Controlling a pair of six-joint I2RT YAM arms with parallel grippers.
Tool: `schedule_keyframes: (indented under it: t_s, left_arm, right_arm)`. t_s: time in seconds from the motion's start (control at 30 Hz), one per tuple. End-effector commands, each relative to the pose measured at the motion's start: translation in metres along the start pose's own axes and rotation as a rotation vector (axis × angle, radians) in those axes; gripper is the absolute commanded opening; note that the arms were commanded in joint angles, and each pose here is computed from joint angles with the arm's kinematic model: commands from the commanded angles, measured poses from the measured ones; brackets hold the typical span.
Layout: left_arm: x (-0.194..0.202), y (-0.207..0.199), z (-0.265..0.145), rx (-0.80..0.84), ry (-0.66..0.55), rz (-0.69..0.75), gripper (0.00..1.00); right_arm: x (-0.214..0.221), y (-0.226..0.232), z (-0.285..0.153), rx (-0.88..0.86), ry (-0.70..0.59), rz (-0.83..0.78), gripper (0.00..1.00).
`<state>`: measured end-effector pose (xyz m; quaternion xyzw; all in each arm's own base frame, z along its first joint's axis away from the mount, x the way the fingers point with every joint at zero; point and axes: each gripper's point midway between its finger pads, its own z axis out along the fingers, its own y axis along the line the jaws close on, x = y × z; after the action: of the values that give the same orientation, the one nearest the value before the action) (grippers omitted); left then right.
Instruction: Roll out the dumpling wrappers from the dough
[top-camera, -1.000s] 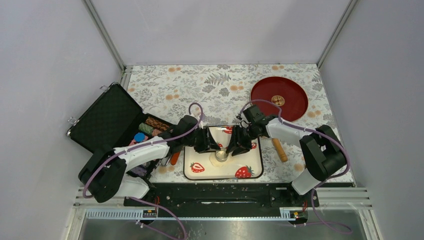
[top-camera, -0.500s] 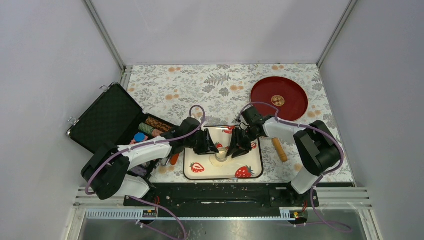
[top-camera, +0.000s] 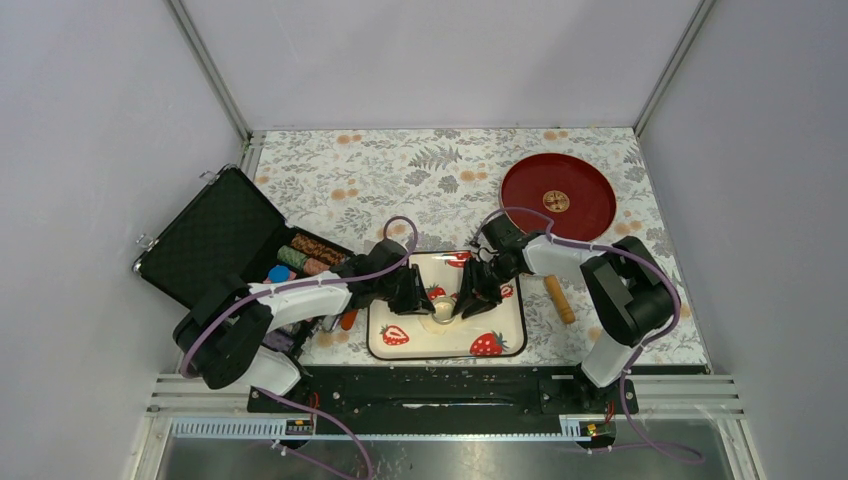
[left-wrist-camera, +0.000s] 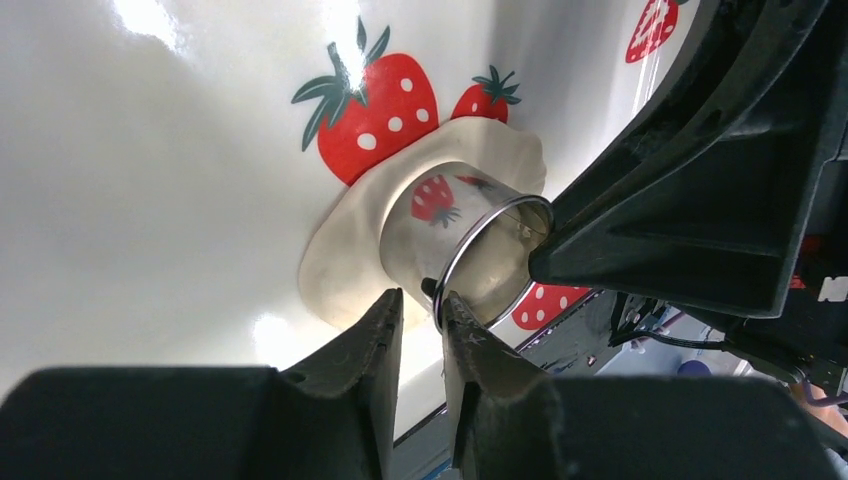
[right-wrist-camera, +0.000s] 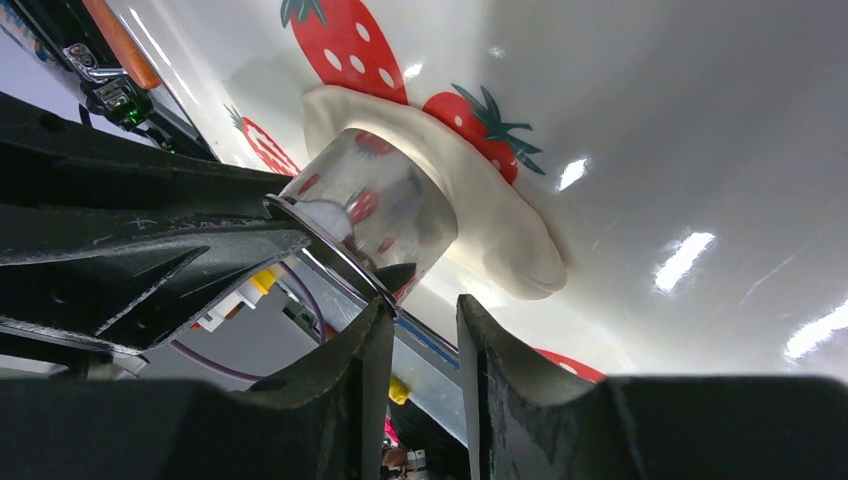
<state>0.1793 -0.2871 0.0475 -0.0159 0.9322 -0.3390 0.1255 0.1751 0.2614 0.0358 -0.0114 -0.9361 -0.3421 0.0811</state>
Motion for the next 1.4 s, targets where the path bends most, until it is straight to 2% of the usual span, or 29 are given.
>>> schedule_keyframes:
  t_s: [0.0,0.23,0.6,1.37]
  left_arm:
    - [-0.012,-0.008,0.003,0.012,-0.049,0.020,0.18]
    - [-0.007,0.003,0.010,-0.021,-0.027,-0.007,0.00]
    - [0.003,0.019,0.019,-0.066,0.010,-0.031,0.00]
    - [0.031,0.052,0.024,-0.165,0.034,-0.098,0.00]
  right_arm:
    - [-0.004,0.006,0.000,-0.024,0.008,-0.019,0.36]
    - [-0.006,0.007,0.003,-0.024,0.020,0.009,0.21]
    - [-0.004,-0.008,0.004,0.055,0.039,0.028,0.00]
    - [0.007,-0.061,0.018,0.248,0.118,0.024,0.00]
